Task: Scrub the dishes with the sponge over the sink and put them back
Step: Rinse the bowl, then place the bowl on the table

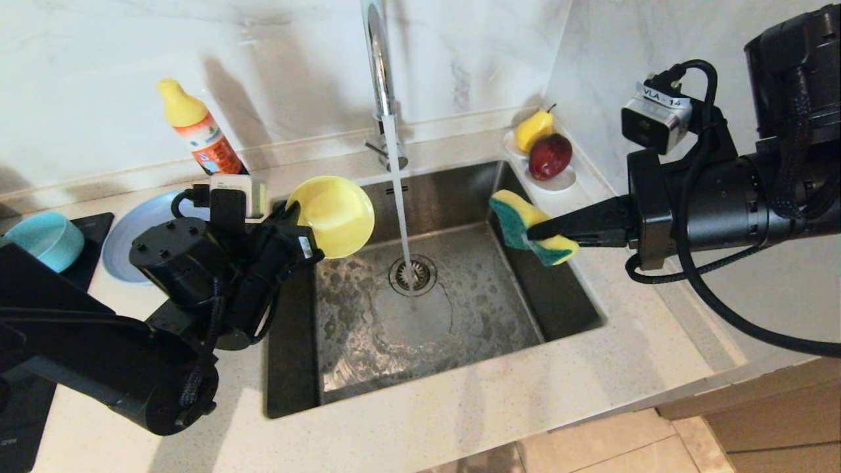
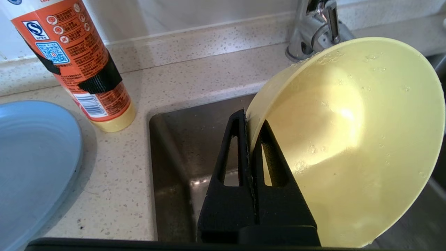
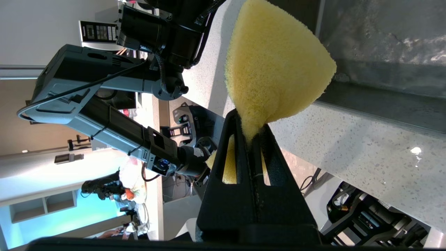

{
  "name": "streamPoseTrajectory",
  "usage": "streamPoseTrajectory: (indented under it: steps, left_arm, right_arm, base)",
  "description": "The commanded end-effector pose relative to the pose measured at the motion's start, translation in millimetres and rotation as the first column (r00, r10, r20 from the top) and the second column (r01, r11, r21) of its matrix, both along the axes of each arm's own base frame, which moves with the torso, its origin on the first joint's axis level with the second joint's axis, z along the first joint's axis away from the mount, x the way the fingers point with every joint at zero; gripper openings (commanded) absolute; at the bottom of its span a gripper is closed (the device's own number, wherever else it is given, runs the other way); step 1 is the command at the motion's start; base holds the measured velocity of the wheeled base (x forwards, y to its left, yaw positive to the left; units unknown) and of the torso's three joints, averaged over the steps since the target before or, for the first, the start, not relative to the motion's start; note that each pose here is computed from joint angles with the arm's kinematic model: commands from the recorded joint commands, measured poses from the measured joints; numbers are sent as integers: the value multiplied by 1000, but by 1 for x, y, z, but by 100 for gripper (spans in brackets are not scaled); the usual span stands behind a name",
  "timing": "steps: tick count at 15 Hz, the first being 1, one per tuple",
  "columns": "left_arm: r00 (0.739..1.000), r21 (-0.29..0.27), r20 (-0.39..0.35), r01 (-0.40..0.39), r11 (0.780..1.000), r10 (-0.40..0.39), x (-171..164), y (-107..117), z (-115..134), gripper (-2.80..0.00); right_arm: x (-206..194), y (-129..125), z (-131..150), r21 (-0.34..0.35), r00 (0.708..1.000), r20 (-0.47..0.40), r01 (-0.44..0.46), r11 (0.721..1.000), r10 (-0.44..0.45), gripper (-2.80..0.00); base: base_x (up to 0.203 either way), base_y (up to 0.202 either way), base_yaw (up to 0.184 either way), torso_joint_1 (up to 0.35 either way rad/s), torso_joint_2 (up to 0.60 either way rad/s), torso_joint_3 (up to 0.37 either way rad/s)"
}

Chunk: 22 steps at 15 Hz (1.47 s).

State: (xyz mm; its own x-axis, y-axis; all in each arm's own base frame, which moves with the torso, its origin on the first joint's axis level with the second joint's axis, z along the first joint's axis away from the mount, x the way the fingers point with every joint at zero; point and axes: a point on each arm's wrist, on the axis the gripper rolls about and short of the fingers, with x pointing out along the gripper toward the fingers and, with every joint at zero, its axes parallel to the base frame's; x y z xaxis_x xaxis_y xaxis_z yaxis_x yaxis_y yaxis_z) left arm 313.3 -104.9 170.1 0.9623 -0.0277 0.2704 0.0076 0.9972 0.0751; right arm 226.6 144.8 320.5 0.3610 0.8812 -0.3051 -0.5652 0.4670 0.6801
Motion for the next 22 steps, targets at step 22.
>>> streamPoseTrajectory:
  steps: [22]
  left_arm:
    - [942,-16,323,-88,996,88,-19,25,95,-280]
  right_arm:
    - [3,0,-5,-6,1000,-23,1,1000,-1,-280]
  base:
    - [0,0,0,0,0,0]
